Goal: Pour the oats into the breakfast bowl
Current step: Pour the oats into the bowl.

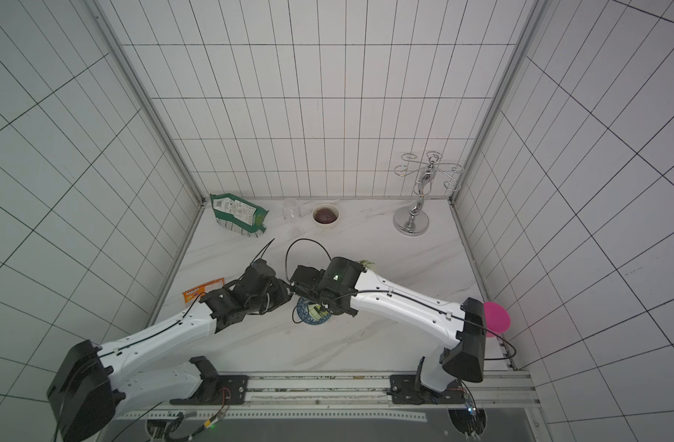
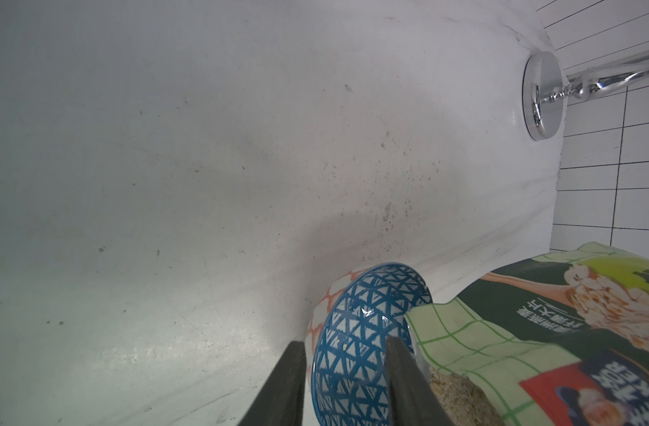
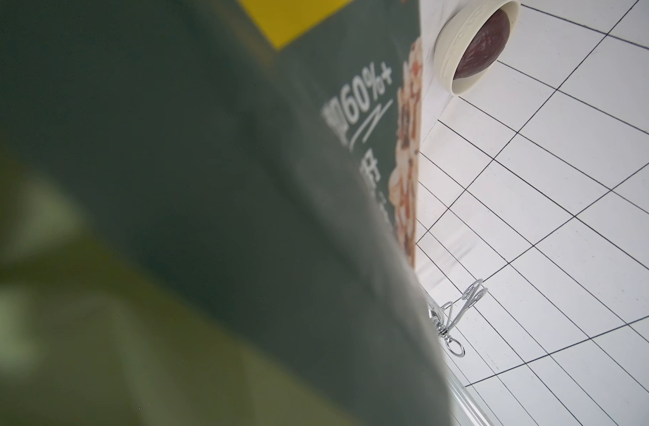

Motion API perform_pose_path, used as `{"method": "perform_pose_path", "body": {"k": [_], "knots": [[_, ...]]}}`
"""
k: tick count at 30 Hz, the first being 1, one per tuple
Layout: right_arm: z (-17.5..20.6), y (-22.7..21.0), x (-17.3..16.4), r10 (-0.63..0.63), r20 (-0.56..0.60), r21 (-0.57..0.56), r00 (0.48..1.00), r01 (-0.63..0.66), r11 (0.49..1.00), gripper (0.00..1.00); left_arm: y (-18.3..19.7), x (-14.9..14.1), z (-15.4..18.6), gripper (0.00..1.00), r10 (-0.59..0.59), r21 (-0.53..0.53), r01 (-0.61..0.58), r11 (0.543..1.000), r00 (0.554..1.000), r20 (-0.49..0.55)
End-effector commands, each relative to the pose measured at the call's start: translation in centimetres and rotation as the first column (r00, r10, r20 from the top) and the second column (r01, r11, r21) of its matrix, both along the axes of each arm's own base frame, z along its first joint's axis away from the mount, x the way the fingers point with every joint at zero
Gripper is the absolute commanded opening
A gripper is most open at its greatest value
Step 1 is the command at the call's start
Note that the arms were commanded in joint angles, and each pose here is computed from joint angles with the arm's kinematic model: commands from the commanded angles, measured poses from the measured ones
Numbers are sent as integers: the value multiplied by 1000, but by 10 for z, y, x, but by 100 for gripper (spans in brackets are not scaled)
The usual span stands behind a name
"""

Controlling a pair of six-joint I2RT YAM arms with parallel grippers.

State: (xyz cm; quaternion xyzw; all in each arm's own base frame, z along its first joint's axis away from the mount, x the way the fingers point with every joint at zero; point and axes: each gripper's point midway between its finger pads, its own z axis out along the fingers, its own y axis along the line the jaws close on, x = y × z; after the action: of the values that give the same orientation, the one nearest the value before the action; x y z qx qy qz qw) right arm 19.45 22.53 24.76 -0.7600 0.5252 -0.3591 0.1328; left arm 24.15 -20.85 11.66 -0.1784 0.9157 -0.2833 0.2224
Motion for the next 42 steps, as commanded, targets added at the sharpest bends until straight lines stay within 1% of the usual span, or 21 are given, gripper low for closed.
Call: {"method": "perform_pose_path", "body": {"k": [1,15,16,24,42], "knots": [[24,-5,14,14,147,-41,989,-8,999,0,-1,1,2,38,5,-20,-5,1000,1000,12],[16,-4,9,54,157,-79,986,-42,996,0,0,1,-1,38,14,-22,-13,1000,1000,10],[19,-4,12,56,183,-87,981,-41,995,0,0,1,-1,38,13,-21,-13,1000,1000,9],[21,1,15,81,220,-112,972,-58,992,0,1,0,-2,38,18,-24,-18,1000,1000,8],[21,4,14,124,269,-149,955,-86,985,0,2,-1,-5,38,24,-27,-24,999,1000,5]]}}
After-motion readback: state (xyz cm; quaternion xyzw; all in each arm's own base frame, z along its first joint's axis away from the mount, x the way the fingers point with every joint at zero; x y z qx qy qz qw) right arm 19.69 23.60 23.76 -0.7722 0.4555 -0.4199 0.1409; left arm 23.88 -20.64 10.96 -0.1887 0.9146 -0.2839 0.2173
